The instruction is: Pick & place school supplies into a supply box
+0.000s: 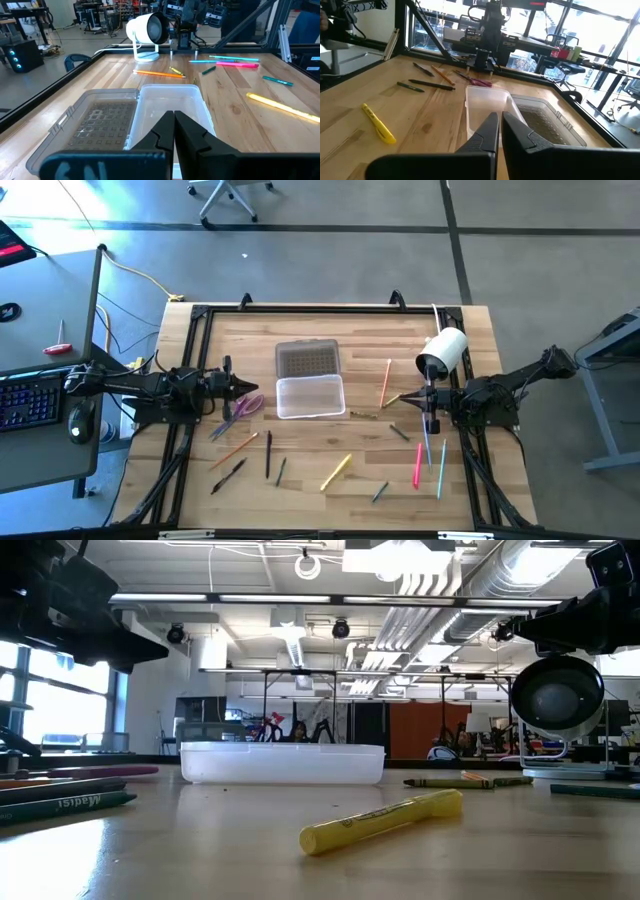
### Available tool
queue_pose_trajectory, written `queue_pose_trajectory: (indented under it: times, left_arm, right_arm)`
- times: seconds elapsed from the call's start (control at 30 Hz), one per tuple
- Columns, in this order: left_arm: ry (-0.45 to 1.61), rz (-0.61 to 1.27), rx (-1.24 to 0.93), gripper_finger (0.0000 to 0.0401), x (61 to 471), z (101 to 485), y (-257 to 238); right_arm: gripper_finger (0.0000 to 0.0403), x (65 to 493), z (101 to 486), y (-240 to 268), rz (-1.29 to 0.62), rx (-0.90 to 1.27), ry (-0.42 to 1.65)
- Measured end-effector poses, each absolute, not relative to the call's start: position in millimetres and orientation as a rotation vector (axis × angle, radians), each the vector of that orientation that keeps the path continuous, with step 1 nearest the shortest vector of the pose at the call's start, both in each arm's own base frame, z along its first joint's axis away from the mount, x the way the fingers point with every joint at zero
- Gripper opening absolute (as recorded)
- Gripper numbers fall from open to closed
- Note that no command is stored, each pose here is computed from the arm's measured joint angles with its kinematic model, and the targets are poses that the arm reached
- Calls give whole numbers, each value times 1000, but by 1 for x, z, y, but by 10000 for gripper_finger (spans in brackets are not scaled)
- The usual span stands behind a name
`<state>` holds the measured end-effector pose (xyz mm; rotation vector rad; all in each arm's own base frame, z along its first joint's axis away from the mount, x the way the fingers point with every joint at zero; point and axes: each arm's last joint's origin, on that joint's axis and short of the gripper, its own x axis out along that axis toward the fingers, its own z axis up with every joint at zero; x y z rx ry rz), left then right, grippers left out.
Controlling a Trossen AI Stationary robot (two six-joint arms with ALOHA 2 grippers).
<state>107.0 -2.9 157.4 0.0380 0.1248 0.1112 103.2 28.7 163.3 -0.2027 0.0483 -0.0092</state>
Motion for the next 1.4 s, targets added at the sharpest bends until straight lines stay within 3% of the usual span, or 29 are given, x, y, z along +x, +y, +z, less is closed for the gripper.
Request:
queue_pose_trajectory:
  times: [0.47,0.73,0.9,1.4]
  left_arm:
    - [128,80,31,46,107,157,-4]
    - [162,-61,-121,46,107,154,-8]
    - [176,-32,-234,46,107,155,-8]
    - [629,181,-386,47,107,136,-5]
  right_arm:
    - [0,103,163,29,-9,-203,48]
    - [0,103,163,29,-9,-203,48]
    - [0,103,163,29,-9,-203,48]
    - [0,103,163,29,-9,-202,48]
